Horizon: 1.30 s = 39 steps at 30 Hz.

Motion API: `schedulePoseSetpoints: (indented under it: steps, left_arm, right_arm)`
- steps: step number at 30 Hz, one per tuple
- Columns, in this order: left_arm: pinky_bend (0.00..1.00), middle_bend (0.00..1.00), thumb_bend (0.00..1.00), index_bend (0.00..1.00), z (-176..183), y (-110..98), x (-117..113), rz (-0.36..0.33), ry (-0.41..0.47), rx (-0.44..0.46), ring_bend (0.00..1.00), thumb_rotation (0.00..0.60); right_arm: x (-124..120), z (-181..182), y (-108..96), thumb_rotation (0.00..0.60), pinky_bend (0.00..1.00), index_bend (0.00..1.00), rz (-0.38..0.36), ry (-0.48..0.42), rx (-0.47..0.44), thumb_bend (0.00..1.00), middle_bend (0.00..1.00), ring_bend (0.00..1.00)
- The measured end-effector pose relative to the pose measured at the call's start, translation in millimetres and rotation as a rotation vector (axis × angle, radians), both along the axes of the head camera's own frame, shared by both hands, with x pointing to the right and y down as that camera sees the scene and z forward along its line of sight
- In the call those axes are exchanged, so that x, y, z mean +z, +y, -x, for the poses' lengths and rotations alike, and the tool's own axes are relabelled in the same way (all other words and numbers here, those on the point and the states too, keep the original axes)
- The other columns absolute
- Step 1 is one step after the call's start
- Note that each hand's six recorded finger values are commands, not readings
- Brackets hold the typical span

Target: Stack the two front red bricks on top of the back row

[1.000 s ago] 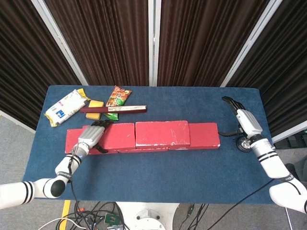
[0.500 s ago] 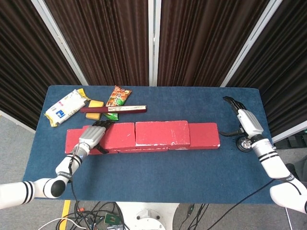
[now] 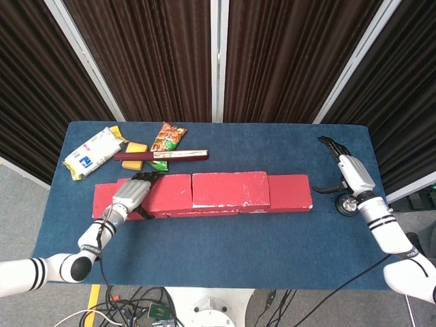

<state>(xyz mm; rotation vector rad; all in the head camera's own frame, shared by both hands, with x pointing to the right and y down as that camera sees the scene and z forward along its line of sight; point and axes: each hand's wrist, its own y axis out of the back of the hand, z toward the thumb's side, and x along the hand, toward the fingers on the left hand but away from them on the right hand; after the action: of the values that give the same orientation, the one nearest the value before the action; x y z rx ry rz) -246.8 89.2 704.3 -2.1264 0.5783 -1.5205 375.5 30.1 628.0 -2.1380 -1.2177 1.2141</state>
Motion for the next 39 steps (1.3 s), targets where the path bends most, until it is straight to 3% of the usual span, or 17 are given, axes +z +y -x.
schedulePoseSetpoints:
  steps: [17, 20, 25, 29, 33, 36, 39]
  left_arm:
    - [0.00, 0.00, 0.00, 0.00, -0.6, -1.5, -25.9, -0.046, 0.027, 0.008, 0.00, 0.600]
    - [0.00, 0.00, 0.00, 0.00, -1.7, -4.0, -42.8, -0.087, 0.053, 0.006, 0.00, 0.600]
    - [0.00, 0.00, 0.00, 0.00, 17.0, -11.2, -78.2, -0.222, 0.063, -0.038, 0.00, 0.600]
    - [0.00, 0.00, 0.00, 0.00, 46.8, -8.2, -107.7, -0.364, 0.041, -0.072, 0.00, 0.600]
    - [0.00, 0.00, 0.00, 0.00, 84.1, 14.2, -132.2, -0.495, 0.005, -0.105, 0.00, 0.600]
    - [0.00, 0.00, 0.00, 0.00, 115.6, 41.8, -139.7, -0.539, -0.047, -0.149, 0.00, 0.600]
    - [0.00, 0.00, 0.00, 0.00, 145.4, 73.9, -137.5, -0.538, -0.105, -0.194, 0.00, 0.600]
  right_arm:
    - [-6.7, -2.5, 0.1, 0.600, 0.00, 0.00, -0.012, 0.003, 0.005, 0.00, 0.00, 0.00]
    - [-9.0, -6.4, 2.0, 0.600, 0.00, 0.00, -0.015, 0.010, 0.010, 0.00, 0.00, 0.00]
    - [-16.4, -14.5, 12.2, 0.600, 0.00, 0.00, -0.040, 0.045, -0.005, 0.00, 0.00, 0.00]
    - [-23.4, -24.3, 28.6, 0.600, 0.00, 0.00, -0.073, 0.120, -0.032, 0.00, 0.00, 0.00]
    - [-32.5, -39.0, 59.7, 0.600, 0.00, 0.00, -0.116, 0.235, -0.051, 0.00, 0.00, 0.00]
    - [-38.8, -52.4, 91.6, 0.600, 0.00, 0.00, -0.142, 0.329, -0.046, 0.00, 0.00, 0.00]
    - [-42.2, -66.4, 131.0, 0.600, 0.00, 0.00, -0.136, 0.406, -0.016, 0.00, 0.00, 0.00]
